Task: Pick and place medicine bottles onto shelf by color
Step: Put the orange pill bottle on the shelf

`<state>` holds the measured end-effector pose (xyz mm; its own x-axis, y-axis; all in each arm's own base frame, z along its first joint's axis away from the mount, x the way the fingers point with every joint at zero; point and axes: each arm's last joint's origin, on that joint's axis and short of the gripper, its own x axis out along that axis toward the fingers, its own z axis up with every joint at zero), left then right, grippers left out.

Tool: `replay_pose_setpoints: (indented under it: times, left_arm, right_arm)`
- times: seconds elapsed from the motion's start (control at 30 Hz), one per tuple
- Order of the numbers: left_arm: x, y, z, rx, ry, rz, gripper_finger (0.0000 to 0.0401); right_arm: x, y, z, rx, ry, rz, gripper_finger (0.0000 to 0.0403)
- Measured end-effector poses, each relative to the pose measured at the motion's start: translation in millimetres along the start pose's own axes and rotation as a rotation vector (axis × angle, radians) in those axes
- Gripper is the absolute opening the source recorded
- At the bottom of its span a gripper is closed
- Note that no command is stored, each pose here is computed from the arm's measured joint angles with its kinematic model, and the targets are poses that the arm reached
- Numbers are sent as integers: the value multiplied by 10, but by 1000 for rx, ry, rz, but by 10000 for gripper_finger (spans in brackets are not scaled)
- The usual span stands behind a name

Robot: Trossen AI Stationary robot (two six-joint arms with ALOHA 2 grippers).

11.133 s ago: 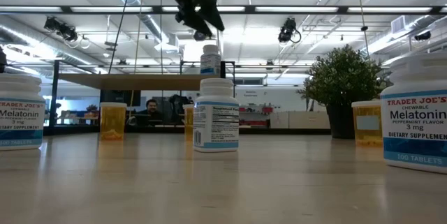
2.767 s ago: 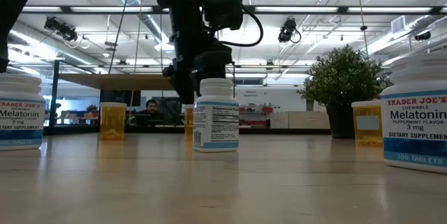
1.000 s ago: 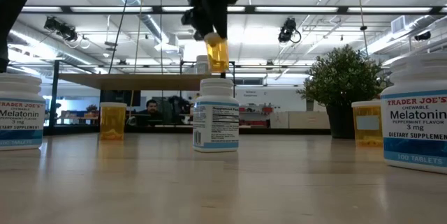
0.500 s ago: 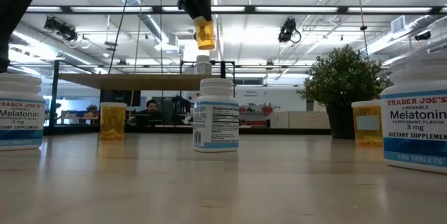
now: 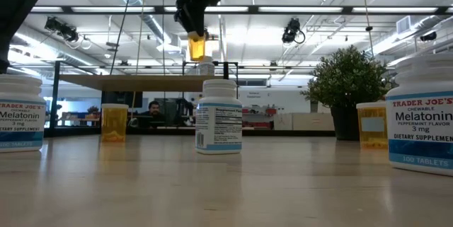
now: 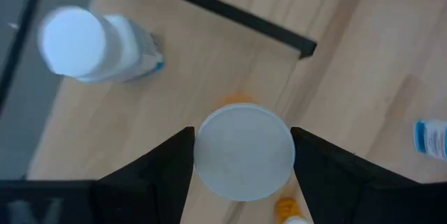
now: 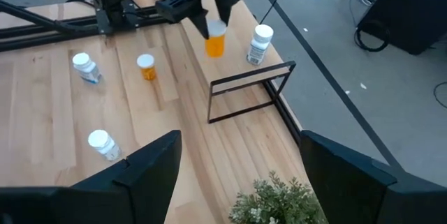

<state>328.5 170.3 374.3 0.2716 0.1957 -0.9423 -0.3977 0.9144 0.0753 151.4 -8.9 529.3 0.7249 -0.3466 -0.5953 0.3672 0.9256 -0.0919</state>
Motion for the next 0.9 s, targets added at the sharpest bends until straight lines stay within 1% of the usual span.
replay_pose_setpoints:
  times: [0.17,0.4,0.7,0.83,0.9]
  left_arm:
    - [148,26,41,-2,35,-15,228]
    - [350,-37,105,14,79,-26,241]
    - [385,-64,123,23,80,-19,231]
    - [385,-44,124,40,82,35,239]
    - [386,-28,123,46,83,42,245]
  right_arm:
    - [0,-3,1,14,-2,-9,298]
    - [0,-2,0,28,-1,-8,298]
    - [0,-2,0,29,-1,-7,298]
    - [0,-2,0,29,-1,-5,298]
    - [0,-1,0,29,-1,-5,298]
